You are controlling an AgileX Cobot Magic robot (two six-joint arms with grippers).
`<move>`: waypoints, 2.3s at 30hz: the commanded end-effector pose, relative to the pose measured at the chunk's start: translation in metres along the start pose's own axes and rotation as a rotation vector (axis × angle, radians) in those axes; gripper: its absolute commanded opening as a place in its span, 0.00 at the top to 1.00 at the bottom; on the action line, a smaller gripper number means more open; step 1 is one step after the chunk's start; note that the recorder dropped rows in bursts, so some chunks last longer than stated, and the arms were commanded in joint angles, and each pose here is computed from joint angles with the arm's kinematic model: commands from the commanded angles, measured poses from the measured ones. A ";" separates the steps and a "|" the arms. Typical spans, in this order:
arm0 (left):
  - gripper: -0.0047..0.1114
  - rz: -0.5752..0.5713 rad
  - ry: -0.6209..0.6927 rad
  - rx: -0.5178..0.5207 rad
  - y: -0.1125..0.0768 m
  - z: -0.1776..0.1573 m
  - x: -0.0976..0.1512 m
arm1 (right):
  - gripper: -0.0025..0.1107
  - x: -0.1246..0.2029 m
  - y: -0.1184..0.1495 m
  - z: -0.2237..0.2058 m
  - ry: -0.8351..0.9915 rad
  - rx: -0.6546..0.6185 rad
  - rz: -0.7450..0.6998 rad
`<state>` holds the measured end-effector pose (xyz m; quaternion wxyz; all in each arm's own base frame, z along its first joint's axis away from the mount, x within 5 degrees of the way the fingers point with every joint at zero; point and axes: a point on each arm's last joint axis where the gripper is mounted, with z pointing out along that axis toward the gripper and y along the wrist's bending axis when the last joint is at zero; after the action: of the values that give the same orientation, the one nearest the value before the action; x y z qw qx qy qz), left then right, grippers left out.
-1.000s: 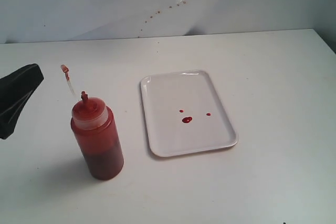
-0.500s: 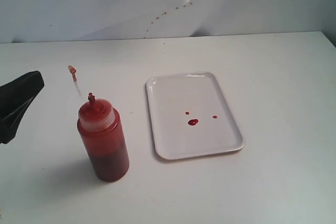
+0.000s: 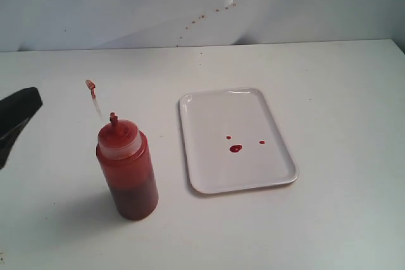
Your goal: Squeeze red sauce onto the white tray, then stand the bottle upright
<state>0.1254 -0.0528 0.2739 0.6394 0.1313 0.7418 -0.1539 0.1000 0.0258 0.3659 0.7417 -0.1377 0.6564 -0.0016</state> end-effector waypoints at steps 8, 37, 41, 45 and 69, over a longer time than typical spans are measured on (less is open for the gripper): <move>0.96 0.017 -0.057 -0.011 0.000 -0.021 -0.006 | 0.98 0.002 0.000 -0.001 0.002 -0.002 0.000; 0.96 -0.083 -0.182 -0.002 0.002 -0.063 0.049 | 0.98 0.002 0.000 -0.001 0.002 -0.002 0.000; 0.96 -0.083 -0.182 -0.002 0.002 -0.063 0.049 | 0.98 0.002 0.000 -0.001 0.002 -0.002 0.002; 0.96 -0.083 -0.182 -0.002 0.002 -0.063 0.049 | 0.98 0.002 0.000 -0.001 0.002 -0.002 0.002; 0.96 -0.159 -0.011 -0.332 0.024 -0.080 0.074 | 0.98 0.001 0.000 -0.001 -0.002 -0.003 0.001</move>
<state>0.0518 -0.0004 0.2143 0.6531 -0.0326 0.7518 -0.0849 0.1000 0.0258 0.3659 0.7417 -0.1377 0.6564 -0.0016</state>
